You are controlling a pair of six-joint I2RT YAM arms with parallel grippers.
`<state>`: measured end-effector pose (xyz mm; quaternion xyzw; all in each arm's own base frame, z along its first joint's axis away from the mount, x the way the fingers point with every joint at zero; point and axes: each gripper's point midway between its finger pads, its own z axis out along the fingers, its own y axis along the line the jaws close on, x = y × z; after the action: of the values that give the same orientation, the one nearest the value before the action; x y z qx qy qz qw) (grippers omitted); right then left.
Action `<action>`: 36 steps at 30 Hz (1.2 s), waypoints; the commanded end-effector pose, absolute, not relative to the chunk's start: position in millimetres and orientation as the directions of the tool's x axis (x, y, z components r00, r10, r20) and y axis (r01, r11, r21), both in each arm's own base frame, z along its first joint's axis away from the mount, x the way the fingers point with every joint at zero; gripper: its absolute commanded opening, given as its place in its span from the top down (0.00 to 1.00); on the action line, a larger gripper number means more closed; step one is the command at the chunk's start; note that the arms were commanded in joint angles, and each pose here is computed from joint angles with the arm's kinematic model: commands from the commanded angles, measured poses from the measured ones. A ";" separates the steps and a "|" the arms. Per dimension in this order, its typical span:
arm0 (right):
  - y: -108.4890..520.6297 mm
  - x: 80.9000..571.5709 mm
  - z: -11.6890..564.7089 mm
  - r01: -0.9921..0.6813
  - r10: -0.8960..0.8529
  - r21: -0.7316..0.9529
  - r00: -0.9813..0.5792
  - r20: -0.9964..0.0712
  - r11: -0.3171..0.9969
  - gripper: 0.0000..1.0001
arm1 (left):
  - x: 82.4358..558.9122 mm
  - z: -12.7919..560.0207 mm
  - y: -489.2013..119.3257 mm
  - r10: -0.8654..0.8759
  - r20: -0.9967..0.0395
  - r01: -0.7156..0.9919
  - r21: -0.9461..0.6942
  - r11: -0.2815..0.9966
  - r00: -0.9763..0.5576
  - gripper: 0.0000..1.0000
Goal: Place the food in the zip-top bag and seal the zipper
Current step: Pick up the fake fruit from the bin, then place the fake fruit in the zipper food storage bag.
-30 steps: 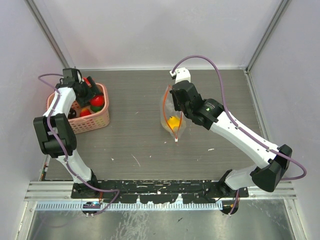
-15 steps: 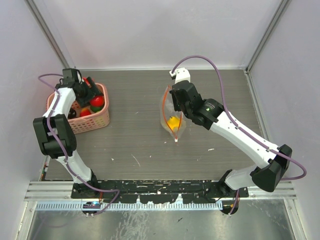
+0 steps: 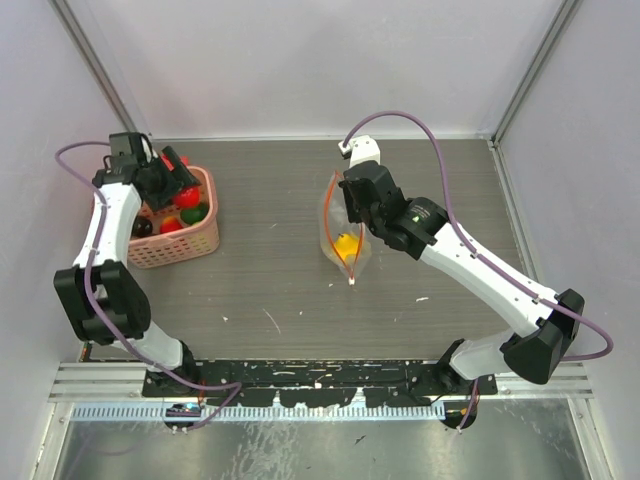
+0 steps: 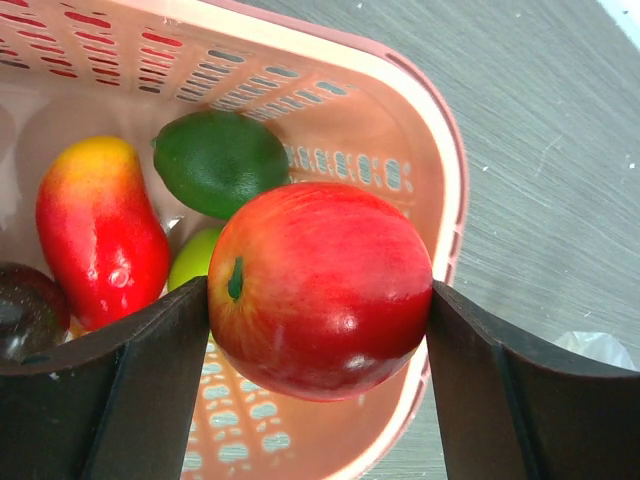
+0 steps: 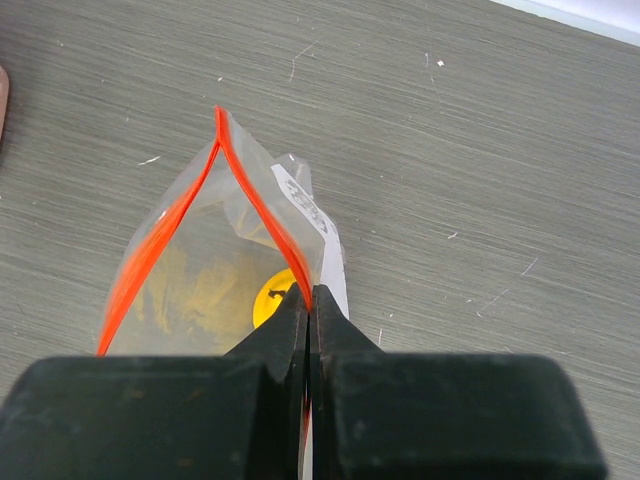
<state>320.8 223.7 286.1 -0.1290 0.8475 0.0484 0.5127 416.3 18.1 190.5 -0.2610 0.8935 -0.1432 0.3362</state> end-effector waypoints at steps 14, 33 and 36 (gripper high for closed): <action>237.0 324.7 312.0 -0.276 -0.114 0.001 -0.398 -0.910 0.961 1.00 | 372.1 306.6 -83.2 -0.441 -0.666 0.047 -0.580 0.813 -0.602 0.62; 262.3 335.4 293.9 -0.327 -0.129 0.016 -0.418 -0.899 0.945 1.00 | 300.3 344.8 -219.6 -0.219 -0.731 0.478 -0.611 0.630 -0.647 0.63; 268.4 336.7 292.7 -0.342 -0.128 0.026 -0.420 -0.898 0.939 1.00 | 288.7 359.4 -226.7 -0.213 -0.748 0.518 -0.607 0.603 -0.629 0.63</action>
<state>329.5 250.6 264.6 -0.1516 0.8565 0.0626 0.4895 304.7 -216.0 308.7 0.0574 0.8409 -0.3931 0.3674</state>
